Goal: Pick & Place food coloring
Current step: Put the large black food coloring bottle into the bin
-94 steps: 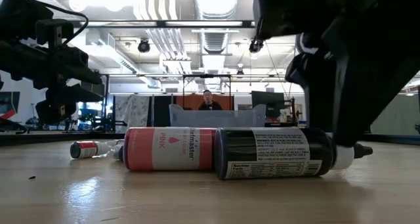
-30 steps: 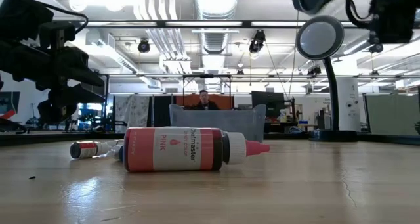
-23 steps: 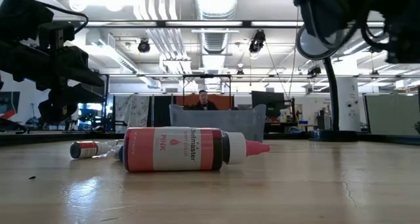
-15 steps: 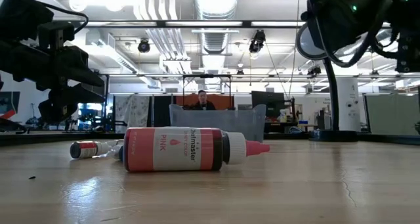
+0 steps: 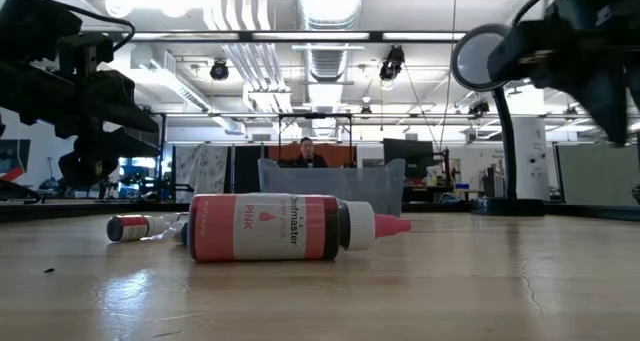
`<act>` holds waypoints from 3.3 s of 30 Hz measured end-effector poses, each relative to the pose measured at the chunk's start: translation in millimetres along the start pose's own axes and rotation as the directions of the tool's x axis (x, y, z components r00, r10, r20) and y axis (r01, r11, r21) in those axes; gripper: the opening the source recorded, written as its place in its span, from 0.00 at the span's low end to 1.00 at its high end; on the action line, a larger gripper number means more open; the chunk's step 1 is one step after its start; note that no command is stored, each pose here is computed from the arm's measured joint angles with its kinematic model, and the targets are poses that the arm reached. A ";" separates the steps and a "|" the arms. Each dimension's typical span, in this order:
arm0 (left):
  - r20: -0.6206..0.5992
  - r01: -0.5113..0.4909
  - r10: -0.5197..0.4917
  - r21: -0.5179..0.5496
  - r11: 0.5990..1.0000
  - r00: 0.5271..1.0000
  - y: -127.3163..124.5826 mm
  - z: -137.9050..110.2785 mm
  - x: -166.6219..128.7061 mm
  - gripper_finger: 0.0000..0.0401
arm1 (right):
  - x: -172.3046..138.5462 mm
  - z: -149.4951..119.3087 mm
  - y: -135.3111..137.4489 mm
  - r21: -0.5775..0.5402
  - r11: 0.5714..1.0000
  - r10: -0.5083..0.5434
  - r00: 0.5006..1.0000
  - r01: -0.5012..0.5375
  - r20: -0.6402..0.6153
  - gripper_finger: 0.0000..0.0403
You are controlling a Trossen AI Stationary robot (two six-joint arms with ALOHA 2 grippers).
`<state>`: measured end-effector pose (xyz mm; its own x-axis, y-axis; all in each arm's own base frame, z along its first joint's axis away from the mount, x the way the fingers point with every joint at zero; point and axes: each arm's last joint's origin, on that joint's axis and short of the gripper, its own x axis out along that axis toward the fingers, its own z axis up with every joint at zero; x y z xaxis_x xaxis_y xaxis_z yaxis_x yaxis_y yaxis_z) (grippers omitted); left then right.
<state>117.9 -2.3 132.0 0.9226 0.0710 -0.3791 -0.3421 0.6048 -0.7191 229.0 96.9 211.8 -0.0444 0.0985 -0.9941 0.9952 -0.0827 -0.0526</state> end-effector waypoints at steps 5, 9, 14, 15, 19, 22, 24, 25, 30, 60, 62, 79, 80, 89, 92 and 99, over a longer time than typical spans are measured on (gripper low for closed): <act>0.002 -0.003 0.003 0.005 1.000 1.000 0.1 0.0 0.0 0.33 | 13.1 -8.9 -27.1 0.220 0.971 -0.104 0.993 0.091 0.049 0.48; 0.004 -0.005 0.005 0.024 1.000 1.000 0.2 0.0 0.1 0.33 | 31.5 -2.3 -40.5 0.266 0.940 -0.229 0.973 0.216 0.018 0.55; 0.003 -0.004 0.004 0.019 1.000 1.000 0.2 0.0 0.1 0.33 | 44.3 8.7 -50.0 0.304 0.915 -0.284 0.959 0.263 0.023 0.57; 0.002 -0.004 0.004 0.013 1.000 1.000 0.2 0.0 0.1 0.33 | 47.3 10.2 -53.0 0.312 0.907 -0.304 0.953 0.284 0.017 0.57; -0.002 -0.001 0.001 -0.009 1.000 1.000 0.1 -0.1 0.1 0.33 | 63.6 14.8 -62.8 0.324 0.894 -0.331 0.944 0.309 0.014 0.57; -0.002 -0.001 0.001 -0.012 1.000 1.000 0.1 -0.1 0.1 0.33 | 78.8 21.0 -67.4 0.322 0.902 -0.307 0.952 0.286 0.014 0.57; -0.002 -0.001 0.001 -0.018 1.000 1.000 0.1 -0.1 0.1 0.33 | 85.0 24.1 -69.8 0.324 0.904 -0.297 0.955 0.280 0.002 0.57; -0.003 0.000 0.000 -0.022 1.000 1.000 0.1 -0.1 0.1 0.33 | 87.1 25.1 -70.9 0.323 0.905 -0.292 0.956 0.277 -0.001 0.57; -0.006 -0.001 0.001 -0.033 0.999 1.000 0.2 -0.3 0.1 0.33 | 83.3 25.7 -67.8 0.281 0.934 -0.241 0.970 0.220 0.043 0.54; 0.023 -0.021 0.024 -0.109 0.994 0.999 1.0 0.6 0.4 0.33 | 58.3 34.0 -58.8 0.078 0.993 -0.097 0.977 0.083 0.192 0.78; 0.034 -0.027 0.031 -0.112 0.993 0.999 1.3 1.1 0.4 0.33 | 59.7 41.5 -59.3 0.109 0.990 -0.107 0.970 0.085 0.216 0.81; 0.068 -0.055 0.064 -0.129 0.990 0.996 4.6 4.8 0.7 0.33 | 72.1 80.3 -73.8 0.221 0.974 -0.097 0.972 0.049 0.212 0.56; 0.072 -0.060 0.069 -0.128 0.990 0.995 4.8 4.9 0.9 0.33 | 72.3 80.3 -73.6 0.220 0.974 -0.094 0.972 0.046 0.214 0.53; 0.076 -0.088 0.098 -0.132 0.987 0.992 7.1 5.2 2.1 0.33 | 72.2 79.0 -73.8 0.225 0.973 -0.095 0.981 0.056 0.169 0.31; 0.076 -0.087 0.098 -0.132 0.987 0.992 7.0 5.2 2.1 0.33 | 72.4 78.1 -73.7 0.252 0.966 -0.099 0.985 0.062 0.138 0.30; 0.077 -0.087 0.098 -0.131 0.987 0.992 7.0 5.3 2.1 0.33 | 72.5 77.4 -73.7 0.281 0.957 -0.103 0.988 0.067 0.116 0.35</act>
<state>118.5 6.3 129.2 0.8957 0.1904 -0.4017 -0.4415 0.4868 -0.7537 145.7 33.4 136.3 -0.1563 -0.0092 -0.9877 0.9252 -0.3514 -0.1431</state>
